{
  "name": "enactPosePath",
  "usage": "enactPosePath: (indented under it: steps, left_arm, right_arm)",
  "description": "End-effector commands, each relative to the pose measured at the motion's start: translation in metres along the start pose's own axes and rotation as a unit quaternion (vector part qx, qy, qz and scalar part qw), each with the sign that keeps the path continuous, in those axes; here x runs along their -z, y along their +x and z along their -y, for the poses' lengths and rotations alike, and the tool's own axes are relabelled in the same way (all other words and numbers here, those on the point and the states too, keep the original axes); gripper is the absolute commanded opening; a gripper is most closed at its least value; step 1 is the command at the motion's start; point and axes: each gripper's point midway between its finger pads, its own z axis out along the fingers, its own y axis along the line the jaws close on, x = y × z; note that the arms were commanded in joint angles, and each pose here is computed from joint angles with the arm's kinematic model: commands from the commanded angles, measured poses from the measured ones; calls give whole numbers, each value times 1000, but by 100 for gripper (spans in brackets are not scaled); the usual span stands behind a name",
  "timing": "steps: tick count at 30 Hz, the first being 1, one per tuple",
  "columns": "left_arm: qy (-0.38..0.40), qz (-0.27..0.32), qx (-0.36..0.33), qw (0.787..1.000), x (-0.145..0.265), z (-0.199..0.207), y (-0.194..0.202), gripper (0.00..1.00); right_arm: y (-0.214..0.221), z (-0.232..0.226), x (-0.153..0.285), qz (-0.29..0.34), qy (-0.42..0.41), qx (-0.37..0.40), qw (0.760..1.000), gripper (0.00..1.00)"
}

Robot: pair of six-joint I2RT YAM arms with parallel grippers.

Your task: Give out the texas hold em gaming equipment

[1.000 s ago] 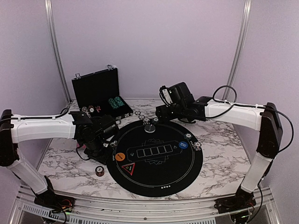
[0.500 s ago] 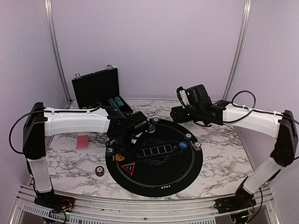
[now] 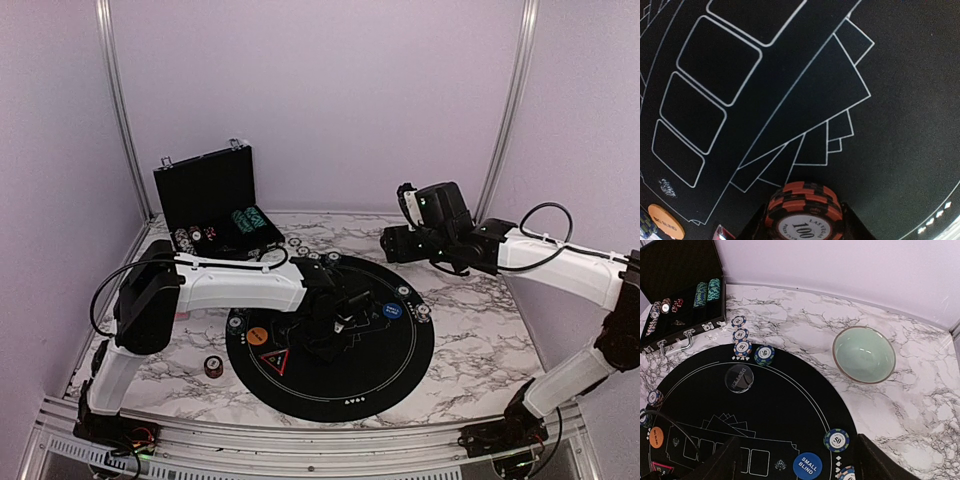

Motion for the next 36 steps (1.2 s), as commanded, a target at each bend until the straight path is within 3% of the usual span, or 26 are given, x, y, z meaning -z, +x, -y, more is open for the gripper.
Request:
enactPosePath:
  steps: [1, 9, 13, 24, 30, 36]
  left_arm:
    - [-8, -3, -9, 1000, -2, 6, 0, 39]
    - [-14, -8, -14, 1000, -8, 7, 4, 48]
    - [-17, 2, -15, 1000, -3, 6, 1, 60]
    - [-2, 65, -9, 998, 59, -13, -16, 79]
    - [9, 101, 24, 995, 99, -49, -12, 83]
    - [15, 128, 86, 988, 122, -106, 3, 83]
  right_arm:
    - [-3, 12, 10, 9, 18, -13, 1000, 74]
    - [-5, 13, 15, 9, 19, -13, 1000, 74]
    - [-4, 12, 15, 2, 16, -12, 1000, 74]
    - [8, 6, 17, -30, -2, -16, 999, 74]
    - [32, -5, 9, -78, -23, -12, 997, 74]
    - [55, -45, -2, -120, -55, 14, 991, 74]
